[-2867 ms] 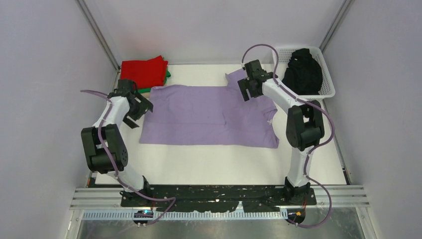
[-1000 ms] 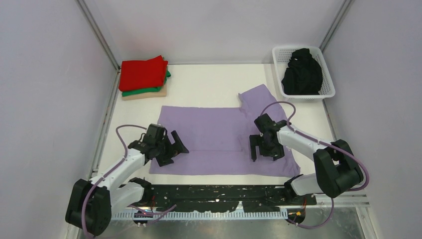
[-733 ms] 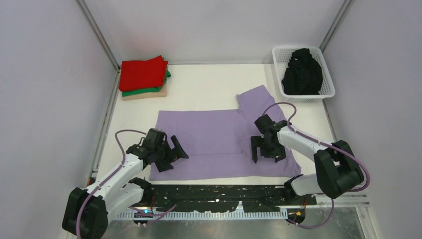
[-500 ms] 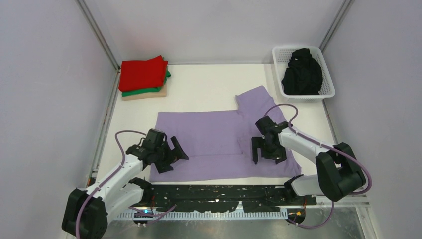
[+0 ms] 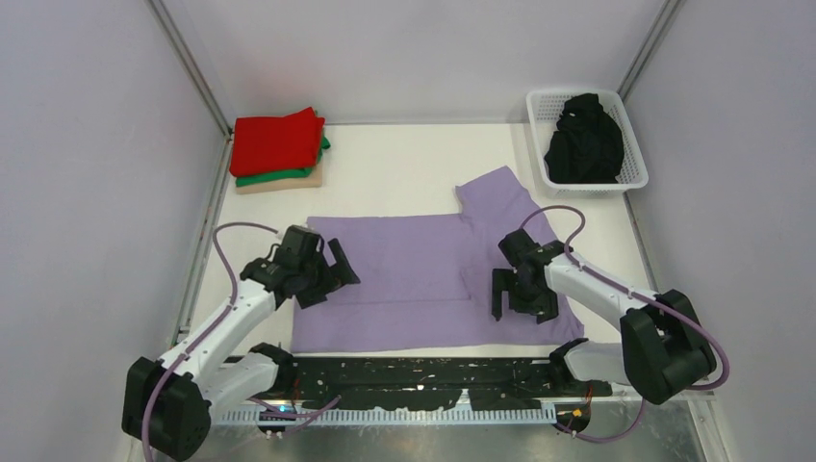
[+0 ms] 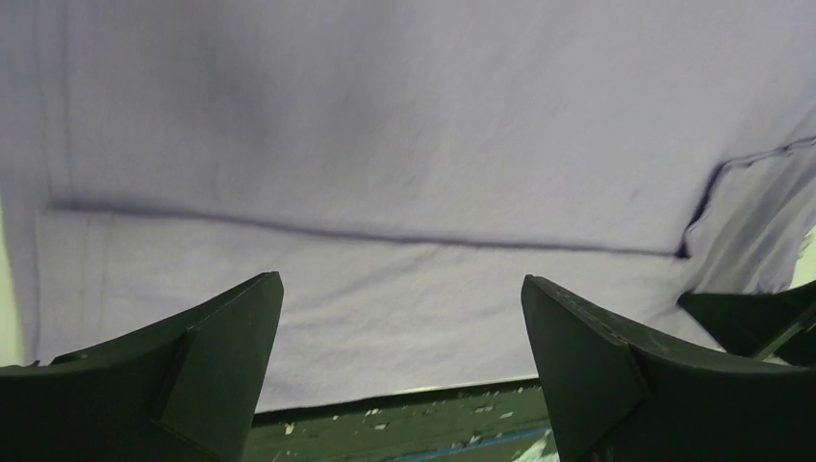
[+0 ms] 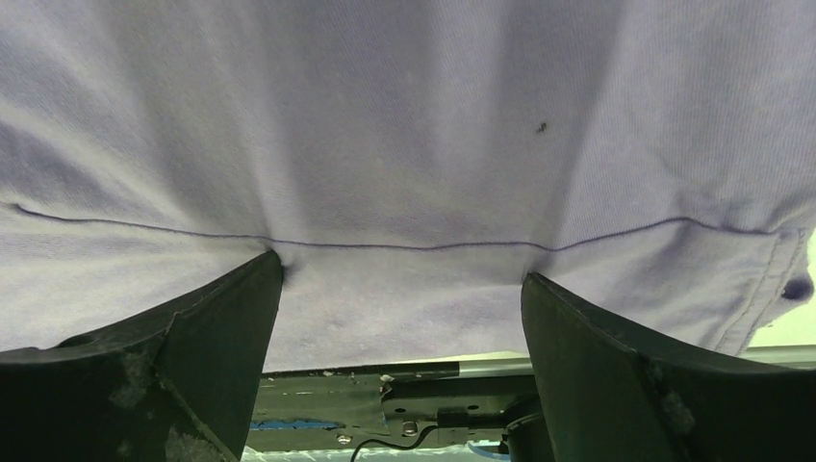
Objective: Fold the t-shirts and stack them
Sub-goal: Fold the flattened tshirt in 1/3 of the way
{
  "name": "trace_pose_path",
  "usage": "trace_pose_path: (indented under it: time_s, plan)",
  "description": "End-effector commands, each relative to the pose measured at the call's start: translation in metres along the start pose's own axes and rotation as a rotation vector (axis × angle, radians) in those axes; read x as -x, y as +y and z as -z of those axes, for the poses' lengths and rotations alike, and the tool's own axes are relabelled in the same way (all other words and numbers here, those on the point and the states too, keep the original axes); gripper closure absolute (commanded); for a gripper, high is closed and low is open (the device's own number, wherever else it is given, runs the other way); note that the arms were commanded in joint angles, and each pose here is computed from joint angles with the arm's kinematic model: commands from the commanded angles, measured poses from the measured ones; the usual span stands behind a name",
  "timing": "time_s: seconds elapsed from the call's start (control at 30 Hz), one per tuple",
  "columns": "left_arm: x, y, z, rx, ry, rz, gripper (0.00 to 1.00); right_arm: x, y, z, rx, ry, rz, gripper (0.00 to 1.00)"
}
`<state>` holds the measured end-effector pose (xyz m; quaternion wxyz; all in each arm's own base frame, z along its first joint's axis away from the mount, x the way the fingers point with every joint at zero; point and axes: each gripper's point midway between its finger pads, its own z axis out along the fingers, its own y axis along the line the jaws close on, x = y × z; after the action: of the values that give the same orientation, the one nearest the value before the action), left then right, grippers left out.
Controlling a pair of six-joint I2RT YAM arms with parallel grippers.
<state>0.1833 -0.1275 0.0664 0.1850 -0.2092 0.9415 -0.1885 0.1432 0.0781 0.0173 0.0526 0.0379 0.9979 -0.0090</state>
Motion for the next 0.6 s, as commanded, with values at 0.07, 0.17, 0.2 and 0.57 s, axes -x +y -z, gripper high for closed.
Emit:
trace_pose_path:
  time_s: [0.07,0.17,0.2,0.57]
  plan:
    - [0.080,-0.019,0.014,0.085,-0.209,-0.072,0.00,-0.010,-0.007,0.004,-0.016,0.003,-0.062,0.05]
    - [0.108,-0.022,0.013,0.100,-0.228,-0.053,0.00,-0.013,-0.004,0.005,0.006,0.008,-0.078,0.04]
    - [0.118,-0.022,0.011,0.099,-0.237,-0.042,0.01,-0.013,-0.004,0.007,0.010,0.005,-0.078,0.05]
    - [0.215,-0.006,-0.032,0.223,-0.298,0.058,0.02,0.056,0.022,0.061,0.177,-0.354,-0.065,0.04]
